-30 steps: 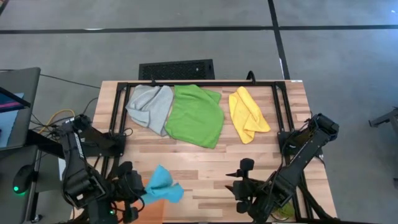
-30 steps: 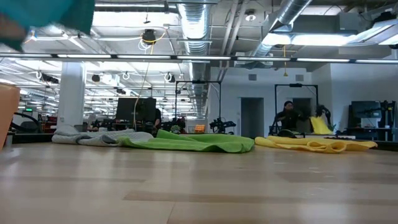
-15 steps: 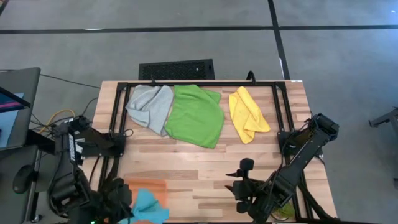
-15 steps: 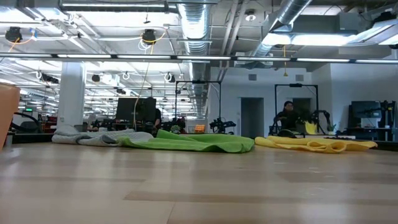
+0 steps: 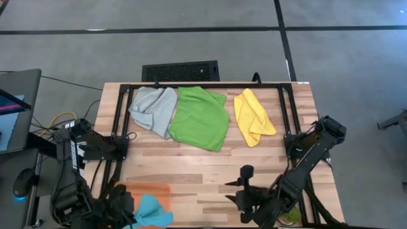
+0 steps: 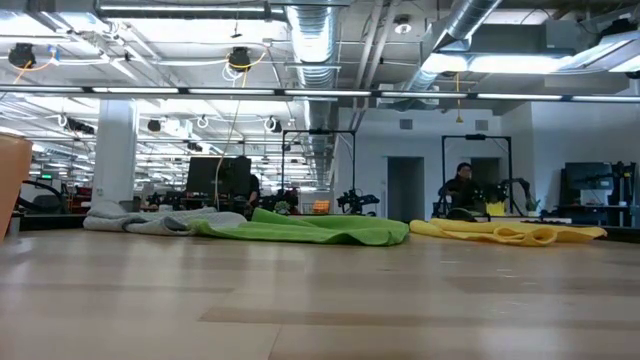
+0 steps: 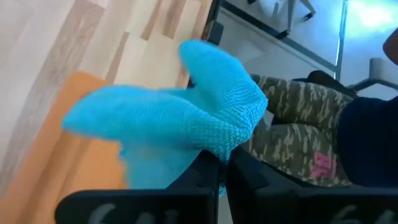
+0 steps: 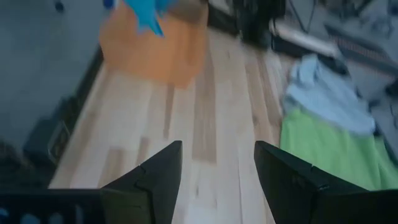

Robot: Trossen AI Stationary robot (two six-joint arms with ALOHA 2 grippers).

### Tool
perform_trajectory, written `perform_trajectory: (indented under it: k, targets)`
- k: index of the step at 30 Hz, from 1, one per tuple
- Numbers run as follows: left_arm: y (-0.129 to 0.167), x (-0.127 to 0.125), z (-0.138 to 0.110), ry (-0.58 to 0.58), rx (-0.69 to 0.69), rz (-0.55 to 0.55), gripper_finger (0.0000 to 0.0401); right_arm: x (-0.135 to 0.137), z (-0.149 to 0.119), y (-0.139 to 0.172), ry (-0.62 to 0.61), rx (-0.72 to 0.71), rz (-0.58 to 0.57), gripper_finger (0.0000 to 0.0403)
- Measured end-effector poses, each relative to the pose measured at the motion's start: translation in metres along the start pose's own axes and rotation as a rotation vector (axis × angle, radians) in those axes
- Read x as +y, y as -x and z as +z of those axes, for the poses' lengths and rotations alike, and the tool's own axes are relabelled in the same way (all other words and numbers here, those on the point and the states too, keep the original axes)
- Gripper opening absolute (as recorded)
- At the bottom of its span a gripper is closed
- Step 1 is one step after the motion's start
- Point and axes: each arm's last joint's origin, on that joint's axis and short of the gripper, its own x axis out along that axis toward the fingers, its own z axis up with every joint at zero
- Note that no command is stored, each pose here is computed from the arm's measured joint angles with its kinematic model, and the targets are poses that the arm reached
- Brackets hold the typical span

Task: Fold microfiber towels
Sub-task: Put the blue microfiber towel into the orange bin

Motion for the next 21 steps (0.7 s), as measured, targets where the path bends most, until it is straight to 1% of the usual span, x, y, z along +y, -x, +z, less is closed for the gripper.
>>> perform_trajectory:
  k: [5, 9, 12, 16, 19, 21]
  targets:
    - [-0.004, 0.002, -0.001, -0.061, -0.008, 0.016, 0.0000, -0.010, 0.022, -0.014, 0.015, -0.128, 0.004, 0.0225]
    - [-0.006, 0.003, -0.003, -0.112, -0.010, 0.027, 0.0000, -0.029, 0.038, -0.031, -0.003, -0.208, 0.092, 0.0225]
    - [-0.009, 0.004, -0.004, -0.157, -0.009, 0.036, 0.0000, -0.043, 0.049, -0.041, 0.033, -0.285, 0.143, 0.0225]
    - [-0.011, 0.006, -0.004, -0.195, -0.008, 0.054, 0.0000, -0.055, 0.056, -0.048, 0.127, -0.343, 0.125, 0.0225]
    - [-0.012, 0.007, -0.001, -0.207, -0.029, 0.075, 0.0000, -0.062, 0.059, -0.051, 0.162, -0.372, 0.101, 0.0225]
    - [-0.012, 0.008, 0.000, -0.222, -0.029, 0.083, 0.0000, -0.064, 0.062, -0.063, 0.179, -0.410, 0.103, 0.0225]
